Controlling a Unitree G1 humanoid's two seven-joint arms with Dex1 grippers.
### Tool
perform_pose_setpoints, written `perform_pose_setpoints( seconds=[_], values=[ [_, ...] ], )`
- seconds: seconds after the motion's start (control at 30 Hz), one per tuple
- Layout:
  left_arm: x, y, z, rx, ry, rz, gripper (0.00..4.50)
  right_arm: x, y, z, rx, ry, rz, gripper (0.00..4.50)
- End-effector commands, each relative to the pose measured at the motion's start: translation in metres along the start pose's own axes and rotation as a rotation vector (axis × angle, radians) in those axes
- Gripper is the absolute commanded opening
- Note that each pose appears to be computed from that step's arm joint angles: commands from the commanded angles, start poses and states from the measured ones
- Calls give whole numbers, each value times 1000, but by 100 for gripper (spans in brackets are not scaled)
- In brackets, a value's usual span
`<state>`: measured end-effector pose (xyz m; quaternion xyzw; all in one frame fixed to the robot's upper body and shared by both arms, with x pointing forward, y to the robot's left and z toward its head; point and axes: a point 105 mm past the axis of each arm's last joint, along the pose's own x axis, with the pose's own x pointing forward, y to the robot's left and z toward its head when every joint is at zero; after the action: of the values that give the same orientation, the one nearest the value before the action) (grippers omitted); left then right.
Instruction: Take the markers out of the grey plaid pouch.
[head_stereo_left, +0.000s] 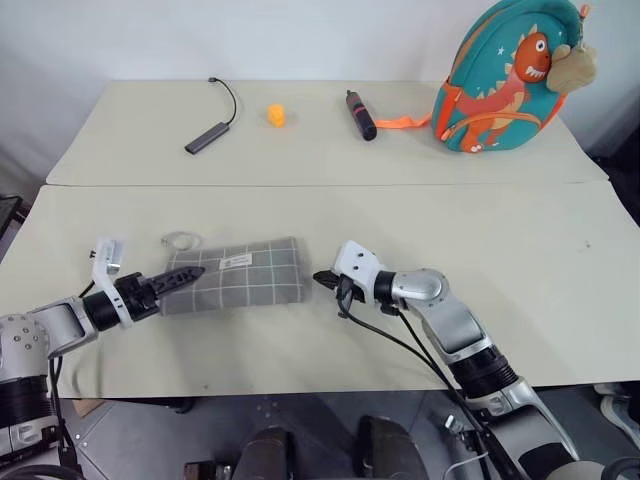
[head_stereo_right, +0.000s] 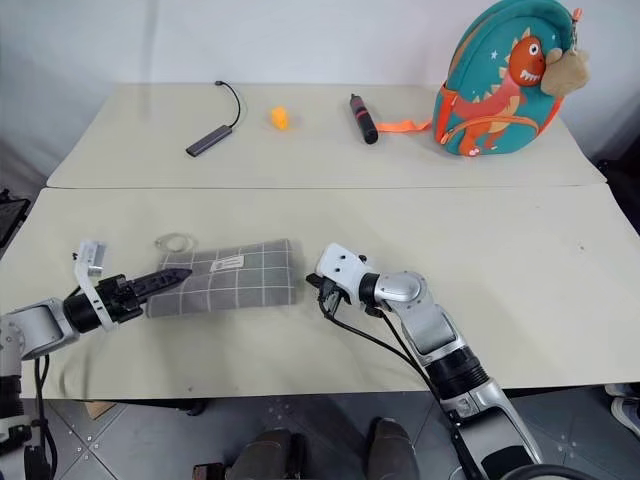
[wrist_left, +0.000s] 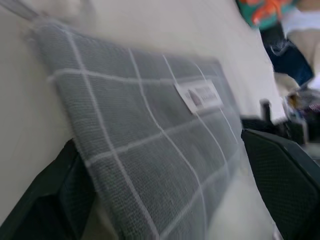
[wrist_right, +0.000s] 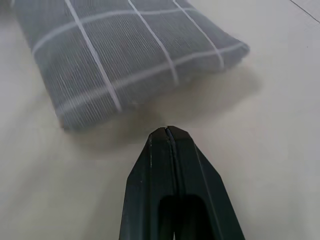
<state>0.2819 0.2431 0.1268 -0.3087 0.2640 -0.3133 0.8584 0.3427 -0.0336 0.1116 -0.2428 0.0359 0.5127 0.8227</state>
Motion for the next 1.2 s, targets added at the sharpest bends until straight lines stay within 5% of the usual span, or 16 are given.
perform_pose_setpoints(
  seconds=[0.03,0.27,0.43,0.8,1.03,1.2],
  values=[
    [6,-22,-19,-3,52,-68,450,-8,-9,-6,-5,35,-12,1],
    [11,-40,-47,-18,62,-90,450,-24,-17,-12,-12,67,2,1],
    [-21,-16,-42,-73,-41,48,450,-34,-31,8,-14,-53,4,1],
    [-42,1,-26,-169,-158,92,450,14,-24,51,-64,-185,129,1],
    [-22,-1,-19,-180,-146,67,450,49,0,17,-76,4,268,1],
    [-15,3,-8,-224,-153,49,450,50,5,16,-113,-8,305,1]
  ],
)
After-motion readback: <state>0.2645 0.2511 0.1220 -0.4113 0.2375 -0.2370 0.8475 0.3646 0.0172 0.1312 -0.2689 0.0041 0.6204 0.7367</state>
